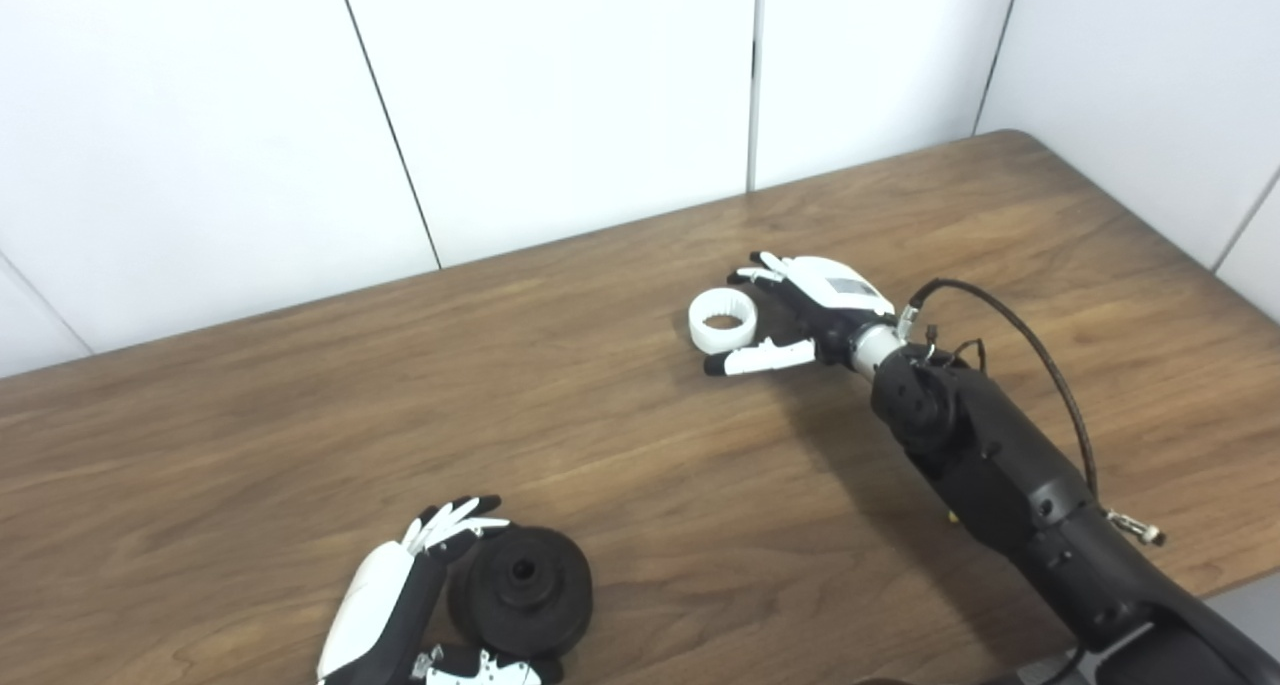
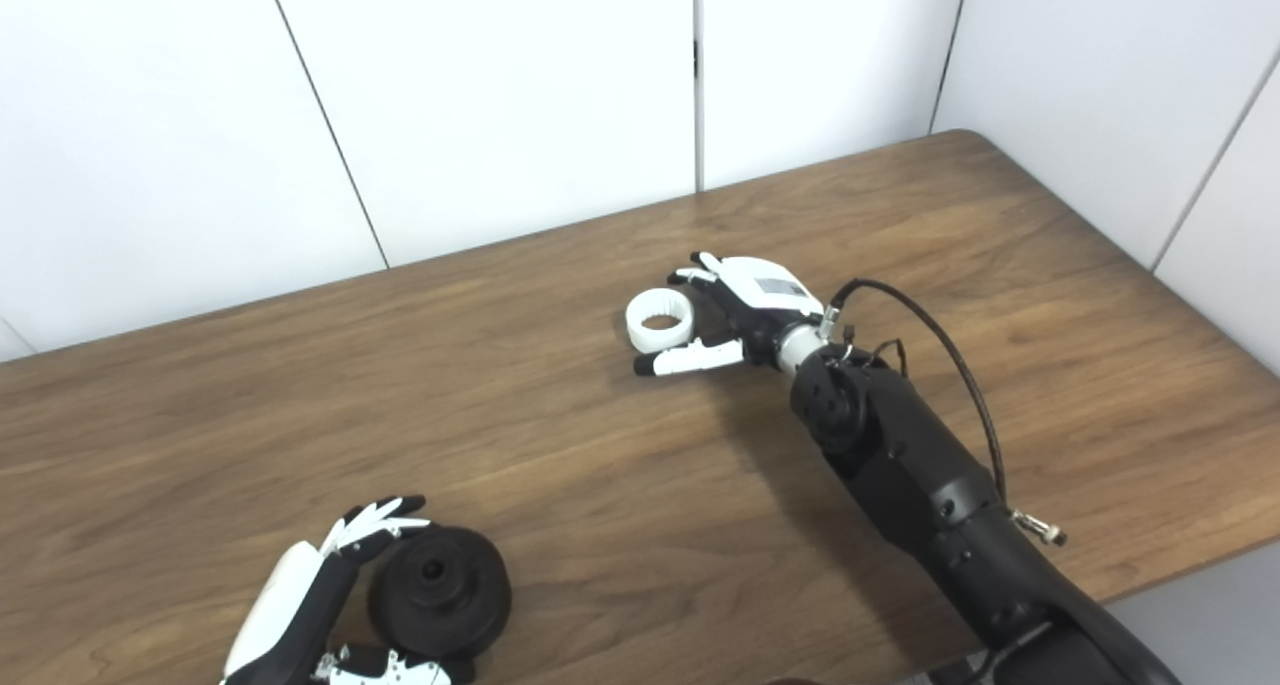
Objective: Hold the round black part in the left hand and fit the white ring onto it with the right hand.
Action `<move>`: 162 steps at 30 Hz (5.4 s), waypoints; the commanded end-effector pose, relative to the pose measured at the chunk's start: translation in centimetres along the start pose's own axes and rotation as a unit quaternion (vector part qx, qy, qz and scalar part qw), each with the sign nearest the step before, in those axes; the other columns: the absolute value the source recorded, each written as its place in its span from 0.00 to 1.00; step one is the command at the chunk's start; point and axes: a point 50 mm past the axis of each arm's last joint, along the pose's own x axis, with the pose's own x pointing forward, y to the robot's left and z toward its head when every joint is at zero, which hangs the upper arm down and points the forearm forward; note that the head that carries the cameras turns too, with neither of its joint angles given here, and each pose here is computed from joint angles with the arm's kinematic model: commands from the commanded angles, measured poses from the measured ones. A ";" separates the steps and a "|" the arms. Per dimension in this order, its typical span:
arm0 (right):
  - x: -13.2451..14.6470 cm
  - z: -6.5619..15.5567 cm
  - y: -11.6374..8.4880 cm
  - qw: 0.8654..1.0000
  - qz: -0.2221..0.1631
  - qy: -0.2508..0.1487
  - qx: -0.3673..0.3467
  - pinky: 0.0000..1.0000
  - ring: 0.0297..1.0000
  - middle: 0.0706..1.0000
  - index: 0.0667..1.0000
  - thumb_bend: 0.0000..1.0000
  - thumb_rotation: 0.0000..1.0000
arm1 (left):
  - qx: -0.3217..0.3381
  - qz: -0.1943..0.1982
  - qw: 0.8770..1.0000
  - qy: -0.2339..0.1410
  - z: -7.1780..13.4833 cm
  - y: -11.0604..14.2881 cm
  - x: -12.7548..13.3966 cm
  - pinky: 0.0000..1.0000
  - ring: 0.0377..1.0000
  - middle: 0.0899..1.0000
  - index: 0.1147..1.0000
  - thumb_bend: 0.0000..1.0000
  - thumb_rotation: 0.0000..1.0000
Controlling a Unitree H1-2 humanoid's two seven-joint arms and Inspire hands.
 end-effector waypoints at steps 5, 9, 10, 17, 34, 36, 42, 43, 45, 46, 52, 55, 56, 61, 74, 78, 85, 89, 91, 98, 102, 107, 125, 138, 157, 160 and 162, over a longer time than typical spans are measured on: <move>0.4 0.6 -1.6 0.999 -0.034 -0.015 -0.005 0.92 0.98 0.98 0.83 1.00 0.71 | 0.011 0.005 1.000 -0.002 0.3 0.3 0.1 1.00 0.96 0.90 0.52 0.88 0.17; 0.4 0.7 -0.6 0.998 -0.057 -0.013 0.008 0.91 0.96 0.96 0.78 0.96 0.63 | 0.011 0.007 1.000 -0.005 0.3 0.3 0.1 1.00 0.96 0.90 0.52 0.88 0.16; 0.4 0.7 -0.4 0.998 -0.062 -0.012 0.011 0.91 0.95 0.95 0.78 0.96 0.62 | 0.012 0.007 1.000 -0.005 0.3 0.2 0.1 1.00 0.96 0.90 0.52 0.88 0.16; 0.3 1.1 2.2 0.992 -0.114 -0.007 0.044 0.90 0.92 0.89 0.69 0.86 0.47 | 0.009 0.006 1.000 -0.001 0.5 0.2 0.1 1.00 0.96 0.90 0.52 0.87 0.18; 0.4 1.5 4.6 0.981 -0.179 -0.013 0.080 0.92 0.88 0.84 0.59 0.71 0.34 | 0.012 0.010 1.000 -0.003 0.6 0.2 -0.1 1.00 0.96 0.90 0.52 0.87 0.19; 0.3 1.5 4.6 0.979 -0.184 -0.017 0.085 0.92 0.87 0.83 0.54 0.63 0.26 | 0.012 0.010 1.000 -0.002 0.6 0.2 0.0 1.00 0.96 0.90 0.52 0.87 0.19; 0.2 1.5 4.6 0.974 -0.207 -0.032 0.089 0.90 0.85 0.79 0.45 0.51 0.15 | 0.011 0.011 1.000 -0.004 0.6 0.3 0.1 1.00 0.95 0.90 0.52 0.87 0.19; 0.2 1.5 4.6 0.973 -0.210 -0.034 0.087 0.90 0.85 0.78 0.45 0.51 0.15 | 0.012 0.012 1.000 -0.004 0.6 0.3 0.1 1.00 0.95 0.90 0.52 0.87 0.19; 0.2 1.4 4.5 0.973 -0.213 -0.038 0.085 0.90 0.85 0.78 0.45 0.51 0.14 | 0.012 0.012 1.000 -0.005 0.6 0.3 0.1 1.00 0.95 0.89 0.52 0.87 0.19; 0.2 1.4 4.5 0.972 -0.214 -0.039 0.085 0.90 0.85 0.77 0.45 0.51 0.14 | 0.012 0.012 1.000 -0.005 0.5 0.3 0.1 1.00 0.95 0.89 0.52 0.87 0.19; 0.0 1.5 4.4 0.971 -0.220 -0.048 0.079 0.91 0.85 0.77 0.45 0.51 0.14 | 0.014 0.012 1.000 -0.006 0.6 0.4 0.1 1.00 0.95 0.89 0.52 0.87 0.19; -0.2 1.7 4.2 0.968 -0.230 -0.055 0.079 0.90 0.84 0.77 0.45 0.51 0.14 | 0.014 0.011 1.000 -0.006 0.6 0.5 0.1 1.00 0.95 0.89 0.52 0.87 0.19; -0.3 1.8 4.1 0.967 -0.235 -0.058 0.081 0.90 0.84 0.76 0.45 0.51 0.14 | 0.014 0.011 1.000 -0.006 0.6 0.5 0.2 1.00 0.96 0.90 0.52 0.87 0.19; -0.9 2.5 3.2 0.960 -0.254 -0.073 0.088 0.89 0.83 0.76 0.45 0.51 0.14 | 0.014 0.010 1.000 -0.004 0.7 0.4 0.2 1.00 0.96 0.90 0.52 0.87 0.20; -3.8 5.6 -0.6 0.933 -0.309 -0.146 0.112 0.84 0.84 0.76 0.45 0.51 0.15 | 0.020 0.005 1.000 -0.001 1.2 -0.2 0.6 1.00 0.97 0.91 0.53 0.86 0.23; -4.8 6.8 -1.7 0.922 -0.323 -0.174 0.120 0.78 0.83 0.75 0.45 0.51 0.15 | 0.018 0.007 1.000 0.001 1.4 -0.5 0.8 1.00 0.97 0.91 0.53 0.86 0.22; -6.7 8.8 -3.1 0.907 -0.334 -0.221 0.131 0.74 0.83 0.74 0.45 0.51 0.15 | 0.020 0.014 1.000 0.002 1.7 -1.0 1.3 1.00 0.96 0.90 0.53 0.87 0.24; -7.6 9.7 -3.5 0.901 -0.331 -0.238 0.144 0.76 0.84 0.74 0.45 0.51 0.15 | 0.015 0.017 1.000 0.004 1.9 -1.2 1.5 1.00 0.96 0.90 0.52 0.88 0.24; -8.2 10.1 -3.6 0.900 -0.328 -0.245 0.151 0.76 0.84 0.73 0.45 0.51 0.15 | 0.016 0.017 1.000 0.004 1.9 -1.2 1.6 1.00 0.96 0.90 0.52 0.88 0.23; -10.0 11.2 -2.4 0.896 -0.303 -0.268 0.183 0.77 0.83 0.72 0.44 0.52 0.14 | 0.017 0.017 1.000 0.006 2.1 -1.3 1.8 1.00 0.96 0.90 0.52 0.88 0.23; -11.0 11.9 -1.3 0.893 -0.288 -0.276 0.209 0.75 0.82 0.71 0.44 0.52 0.14 | 0.018 0.018 1.000 0.004 2.1 -1.4 1.9 1.00 0.96 0.90 0.52 0.88 0.23; -12.3 12.6 0.3 0.892 -0.262 -0.292 0.226 0.71 0.82 0.71 0.44 0.52 0.14 | 0.017 0.015 1.000 0.007 2.2 -1.3 2.0 1.00 0.97 0.90 0.52 0.88 0.23; -15.3 13.1 5.1 0.899 -0.200 -0.288 0.263 0.73 0.82 0.73 0.45 0.52 0.15 | 0.023 0.015 1.000 0.005 2.6 -1.6 2.5 1.00 0.97 0.91 0.52 0.87 0.24; -16.5 14.6 7.7 0.896 -0.152 -0.295 0.295 0.73 0.83 0.73 0.45 0.52 0.14 | 0.019 0.020 1.000 0.002 2.7 -1.8 2.8 1.00 0.97 0.90 0.52 0.88 0.22; -15.6 14.9 9.7 0.904 -0.116 -0.269 0.313 0.72 0.82 0.72 0.44 0.52 0.14 | 0.013 0.024 1.000 0.000 3.0 -1.9 2.9 1.00 0.96 0.90 0.51 0.88 0.22; -15.2 14.6 10.1 0.907 -0.115 -0.263 0.307 0.72 0.82 0.72 0.44 0.52 0.14 | 0.012 0.024 1.000 0.001 3.0 -1.9 2.8 1.00 0.96 0.90 0.51 0.88 0.22; -15.0 14.4 10.3 0.910 -0.115 -0.259 0.304 0.72 0.82 0.72 0.44 0.52 0.14 | 0.012 0.024 1.000 -0.001 3.0 -1.8 2.8 1.00 0.96 0.90 0.51 0.88 0.22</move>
